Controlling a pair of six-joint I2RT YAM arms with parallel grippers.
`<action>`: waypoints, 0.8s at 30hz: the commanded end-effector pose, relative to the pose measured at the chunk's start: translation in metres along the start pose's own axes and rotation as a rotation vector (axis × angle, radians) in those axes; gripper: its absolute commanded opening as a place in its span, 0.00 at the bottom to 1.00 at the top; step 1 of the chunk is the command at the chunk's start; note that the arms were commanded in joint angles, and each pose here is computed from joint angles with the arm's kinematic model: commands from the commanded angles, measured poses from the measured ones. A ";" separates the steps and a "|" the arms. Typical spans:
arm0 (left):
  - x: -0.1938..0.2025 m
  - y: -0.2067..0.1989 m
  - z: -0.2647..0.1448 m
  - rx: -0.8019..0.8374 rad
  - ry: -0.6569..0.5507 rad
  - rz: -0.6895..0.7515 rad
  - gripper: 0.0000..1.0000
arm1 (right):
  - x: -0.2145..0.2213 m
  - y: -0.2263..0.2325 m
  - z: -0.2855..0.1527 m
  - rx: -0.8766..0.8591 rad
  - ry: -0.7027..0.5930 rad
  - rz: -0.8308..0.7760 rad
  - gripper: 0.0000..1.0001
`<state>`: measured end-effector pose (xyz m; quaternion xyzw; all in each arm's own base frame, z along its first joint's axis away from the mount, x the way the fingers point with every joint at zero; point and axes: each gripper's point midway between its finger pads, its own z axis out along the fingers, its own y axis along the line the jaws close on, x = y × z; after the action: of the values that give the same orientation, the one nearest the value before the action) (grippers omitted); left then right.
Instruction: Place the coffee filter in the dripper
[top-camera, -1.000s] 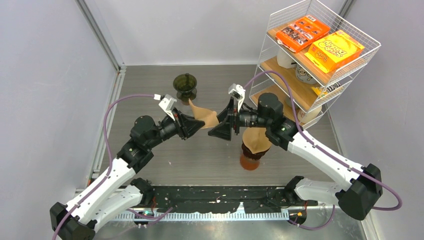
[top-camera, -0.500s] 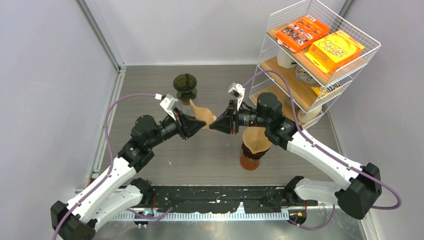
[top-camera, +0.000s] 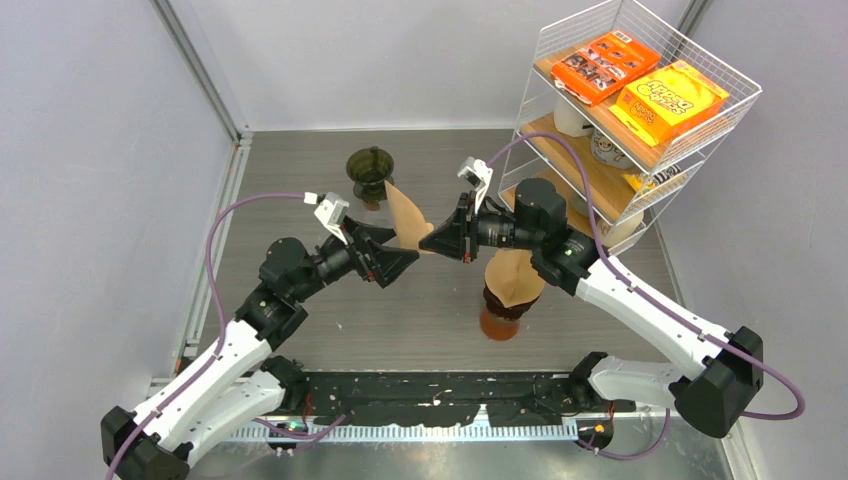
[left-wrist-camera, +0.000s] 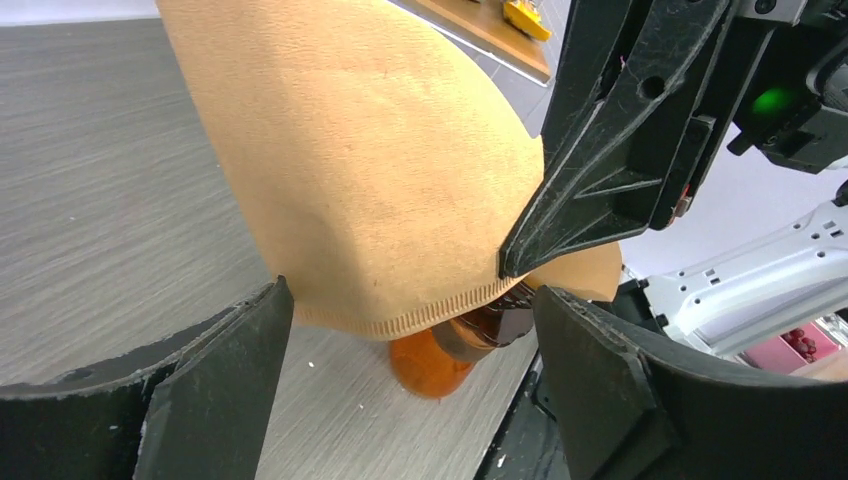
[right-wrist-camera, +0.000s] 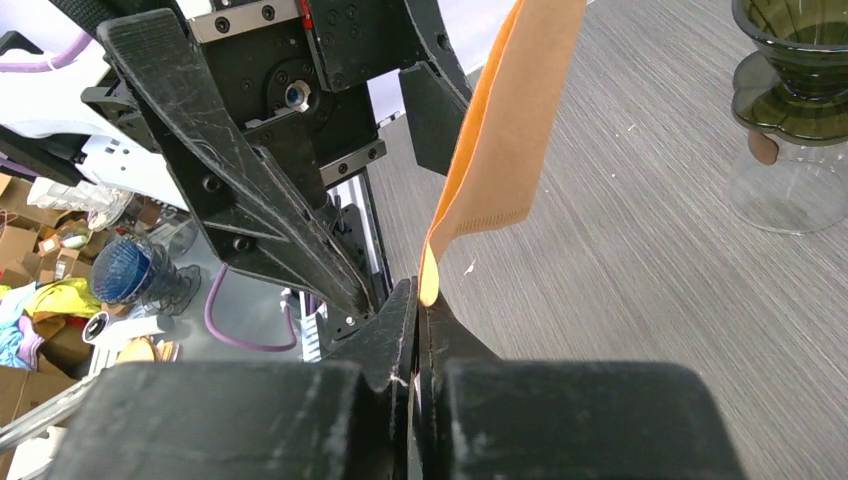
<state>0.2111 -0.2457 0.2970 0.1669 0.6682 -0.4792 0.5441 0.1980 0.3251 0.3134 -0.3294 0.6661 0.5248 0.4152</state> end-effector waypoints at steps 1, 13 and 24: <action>-0.024 0.000 -0.008 -0.027 -0.101 0.064 1.00 | -0.026 0.011 -0.006 0.001 -0.058 -0.055 0.05; -0.030 0.006 -0.025 -0.026 -0.153 0.031 1.00 | -0.042 0.048 -0.027 -0.111 -0.103 -0.119 0.05; -0.035 -0.059 -0.030 0.351 -0.130 0.017 1.00 | -0.046 0.066 -0.033 -0.196 -0.130 -0.155 0.05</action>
<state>0.1915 -0.2326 0.3214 0.1772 0.6101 -0.5403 0.5518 0.1558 0.3075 0.3689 -0.3754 0.5819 0.5670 0.4461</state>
